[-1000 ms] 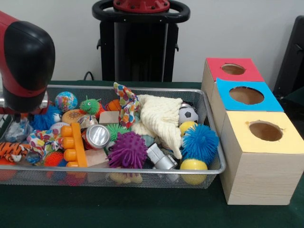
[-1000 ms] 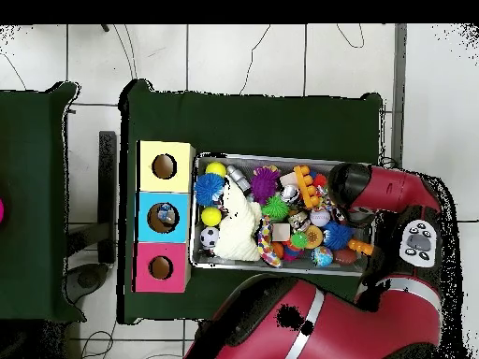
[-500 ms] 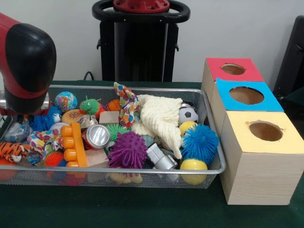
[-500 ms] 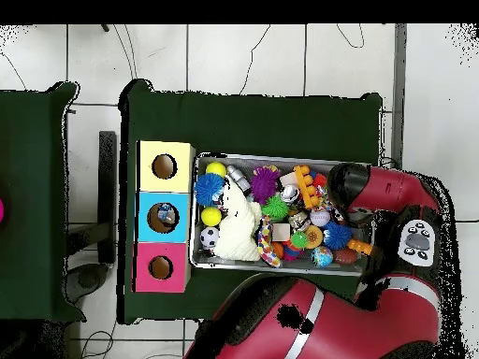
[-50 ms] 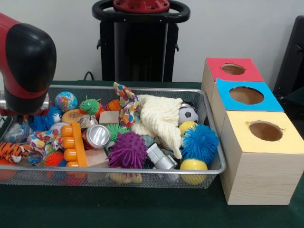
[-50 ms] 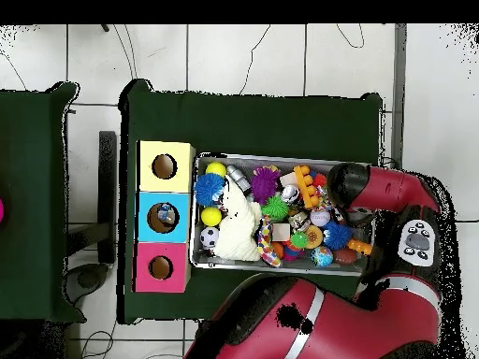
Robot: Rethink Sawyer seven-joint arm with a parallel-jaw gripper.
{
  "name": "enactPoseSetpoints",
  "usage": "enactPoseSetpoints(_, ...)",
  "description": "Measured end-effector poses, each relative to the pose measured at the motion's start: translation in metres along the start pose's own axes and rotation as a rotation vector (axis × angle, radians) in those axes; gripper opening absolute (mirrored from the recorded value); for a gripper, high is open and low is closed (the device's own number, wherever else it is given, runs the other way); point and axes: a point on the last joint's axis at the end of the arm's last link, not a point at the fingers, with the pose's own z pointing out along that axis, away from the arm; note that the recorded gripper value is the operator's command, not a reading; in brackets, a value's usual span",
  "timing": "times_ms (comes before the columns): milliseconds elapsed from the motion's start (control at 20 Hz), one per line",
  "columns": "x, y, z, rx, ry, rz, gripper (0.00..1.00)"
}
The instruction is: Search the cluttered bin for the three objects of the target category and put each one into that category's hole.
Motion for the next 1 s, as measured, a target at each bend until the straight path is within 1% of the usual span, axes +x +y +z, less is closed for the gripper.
enactPoseSetpoints(50,0.000,0.000,0.000,0.001,-0.002,0.000,0.00)
enactPoseSetpoints(350,-0.004,-0.002,0.002,-0.010,-0.080,0.011,0.00)
enactPoseSetpoints(450,-0.001,-0.004,0.003,-0.021,-0.117,0.022,0.00)
enactPoseSetpoints(500,0.003,-0.006,0.003,-0.033,-0.147,0.034,0.00)
enactPoseSetpoints(600,0.009,-0.009,0.003,-0.047,-0.178,0.049,0.00)
enactPoseSetpoints(750,0.016,-0.010,0.001,-0.062,-0.204,0.063,0.00)
enactPoseSetpoints(800,0.018,-0.011,0.000,-0.065,-0.207,0.065,0.00)
enactPoseSetpoints(850,0.025,-0.012,-0.004,-0.074,-0.212,0.073,0.00)
enactPoseSetpoints(1000,0.033,-0.012,-0.010,-0.079,-0.213,0.078,0.00)
